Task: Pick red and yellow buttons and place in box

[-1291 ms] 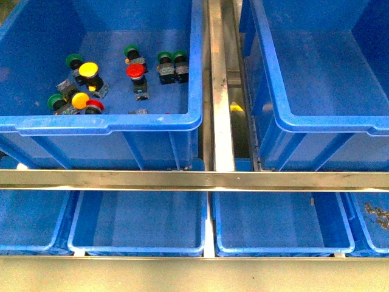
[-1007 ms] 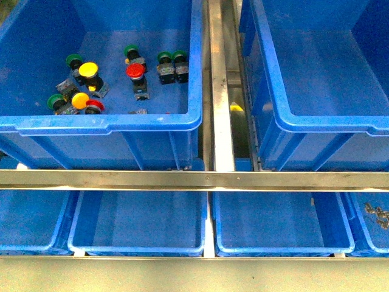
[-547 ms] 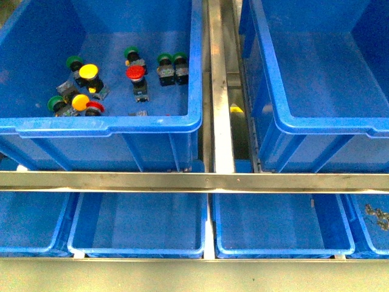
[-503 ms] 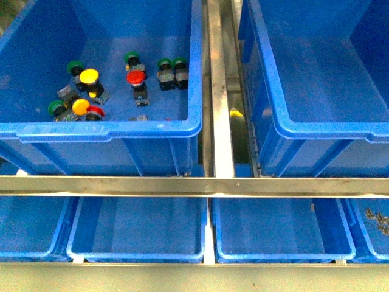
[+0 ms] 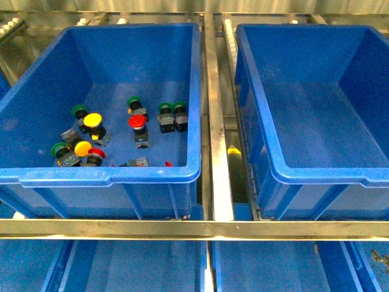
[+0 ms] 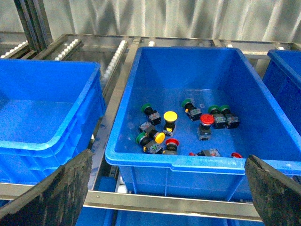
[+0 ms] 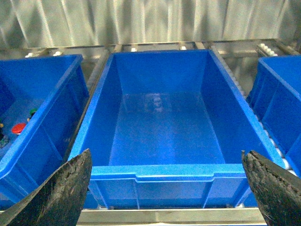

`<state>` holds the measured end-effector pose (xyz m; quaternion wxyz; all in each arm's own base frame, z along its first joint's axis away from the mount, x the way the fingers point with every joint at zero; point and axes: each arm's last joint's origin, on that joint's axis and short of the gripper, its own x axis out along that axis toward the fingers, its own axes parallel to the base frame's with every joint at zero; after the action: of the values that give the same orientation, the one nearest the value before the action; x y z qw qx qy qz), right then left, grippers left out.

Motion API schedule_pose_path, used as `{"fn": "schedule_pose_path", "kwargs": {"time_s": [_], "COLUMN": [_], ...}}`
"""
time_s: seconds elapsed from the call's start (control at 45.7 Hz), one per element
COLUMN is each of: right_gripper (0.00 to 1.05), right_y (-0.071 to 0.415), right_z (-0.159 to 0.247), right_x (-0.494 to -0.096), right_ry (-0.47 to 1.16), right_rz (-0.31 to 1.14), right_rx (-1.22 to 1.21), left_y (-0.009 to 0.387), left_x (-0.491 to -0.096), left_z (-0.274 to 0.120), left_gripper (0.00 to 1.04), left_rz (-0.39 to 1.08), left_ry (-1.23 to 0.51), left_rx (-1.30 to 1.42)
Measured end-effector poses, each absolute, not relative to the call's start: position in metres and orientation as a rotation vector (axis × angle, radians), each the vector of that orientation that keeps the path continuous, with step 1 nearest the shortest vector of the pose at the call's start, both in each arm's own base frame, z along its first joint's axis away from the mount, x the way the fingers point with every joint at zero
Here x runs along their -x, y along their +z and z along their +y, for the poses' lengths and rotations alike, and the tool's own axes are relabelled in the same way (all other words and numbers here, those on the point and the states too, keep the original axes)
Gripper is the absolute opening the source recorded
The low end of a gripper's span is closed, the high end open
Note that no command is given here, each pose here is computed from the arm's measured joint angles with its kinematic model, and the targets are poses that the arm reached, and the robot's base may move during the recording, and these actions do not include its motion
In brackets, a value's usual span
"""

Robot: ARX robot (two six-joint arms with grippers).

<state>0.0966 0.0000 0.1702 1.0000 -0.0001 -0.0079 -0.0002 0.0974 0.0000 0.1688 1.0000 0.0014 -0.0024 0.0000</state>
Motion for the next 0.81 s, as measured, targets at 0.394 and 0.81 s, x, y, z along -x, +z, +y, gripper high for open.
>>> {"fn": "schedule_pose_path", "kwargs": {"time_s": [0.394, 0.81], "right_gripper": [0.97, 0.97], "right_y": [0.1702, 0.1702], "right_z": [0.0, 0.0], "right_x": [-0.0966, -0.0966], "right_ry": [0.0, -0.001], "right_rz": [-0.016, -0.016], "right_rx": [0.0, 0.0], "left_y": [0.1688, 0.1695], "left_x": [-0.0974, -0.0993], "left_z": [0.0, 0.0029], "left_gripper": [0.97, 0.97], "left_rz": [-0.005, 0.211], "left_ry": [0.0, 0.148], "left_rx": [-0.003, 0.12]}}
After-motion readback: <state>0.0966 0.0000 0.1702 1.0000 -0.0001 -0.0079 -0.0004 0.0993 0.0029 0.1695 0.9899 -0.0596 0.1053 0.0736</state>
